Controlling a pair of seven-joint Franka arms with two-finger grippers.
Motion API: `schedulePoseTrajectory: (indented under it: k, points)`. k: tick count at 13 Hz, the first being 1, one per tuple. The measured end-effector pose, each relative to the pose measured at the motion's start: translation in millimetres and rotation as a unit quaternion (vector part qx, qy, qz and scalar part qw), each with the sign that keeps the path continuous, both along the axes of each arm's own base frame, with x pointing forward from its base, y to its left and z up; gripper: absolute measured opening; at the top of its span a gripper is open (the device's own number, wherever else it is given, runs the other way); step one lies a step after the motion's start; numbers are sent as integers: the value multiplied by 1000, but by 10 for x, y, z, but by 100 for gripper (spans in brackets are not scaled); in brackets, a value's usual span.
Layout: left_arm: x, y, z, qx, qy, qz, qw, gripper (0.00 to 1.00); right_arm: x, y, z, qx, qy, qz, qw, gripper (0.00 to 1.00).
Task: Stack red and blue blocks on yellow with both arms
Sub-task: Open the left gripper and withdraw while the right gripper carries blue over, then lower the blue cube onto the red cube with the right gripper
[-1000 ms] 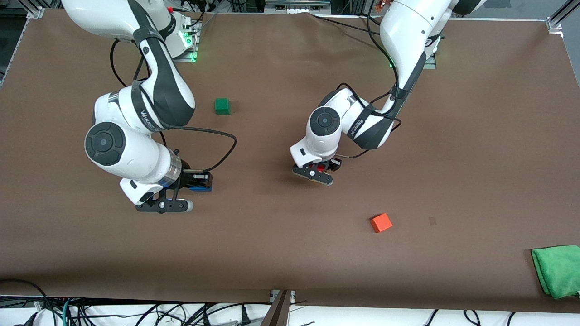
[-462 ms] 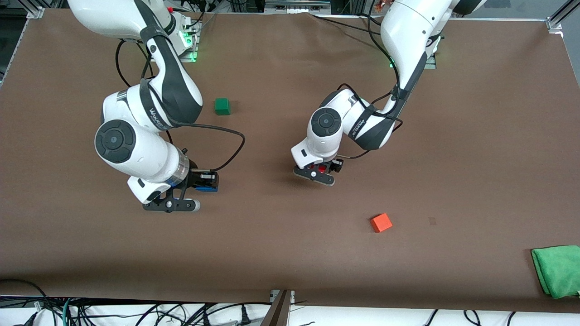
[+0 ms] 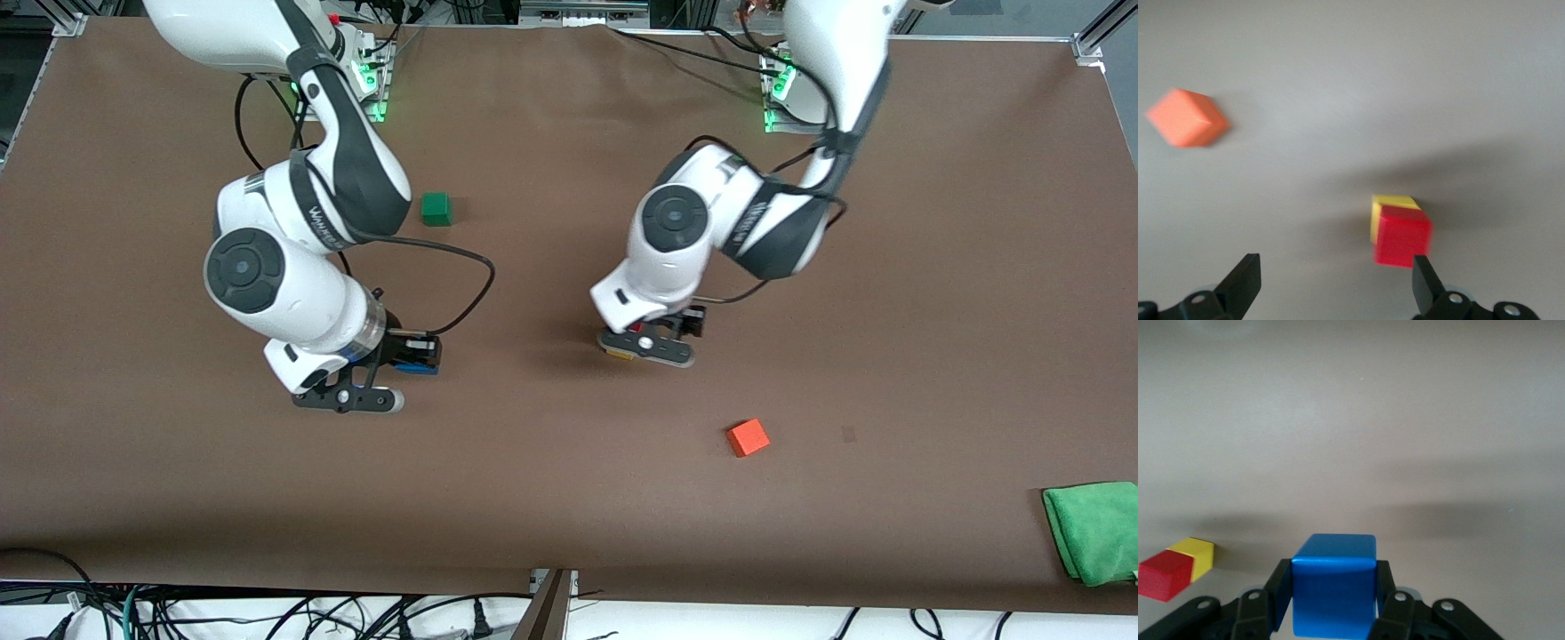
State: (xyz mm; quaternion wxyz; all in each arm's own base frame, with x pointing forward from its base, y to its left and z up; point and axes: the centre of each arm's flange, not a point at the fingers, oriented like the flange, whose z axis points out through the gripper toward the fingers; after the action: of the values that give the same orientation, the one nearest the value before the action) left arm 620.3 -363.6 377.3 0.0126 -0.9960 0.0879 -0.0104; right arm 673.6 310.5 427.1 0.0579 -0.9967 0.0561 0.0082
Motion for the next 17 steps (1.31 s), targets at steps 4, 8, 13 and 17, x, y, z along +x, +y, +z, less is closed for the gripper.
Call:
schedulePoseTrajectory:
  k: [4,8,13,17]
  points:
    - [359,1033,656,6,-4,39,999,100,-327,881,-135,17,-13,-83,996,54]
    - [290,2054,1372,29,25,63,997,100,-734,1790,-447,53,-31,-165,984,54]
    - [-158,3071,2231,38,44,86,995,100,-1154,2495,-868,69,-27,-236,969,54]
    - [-216,3460,2101,15,67,117,991,100,-1287,2634,-1029,52,-37,-234,970,54]
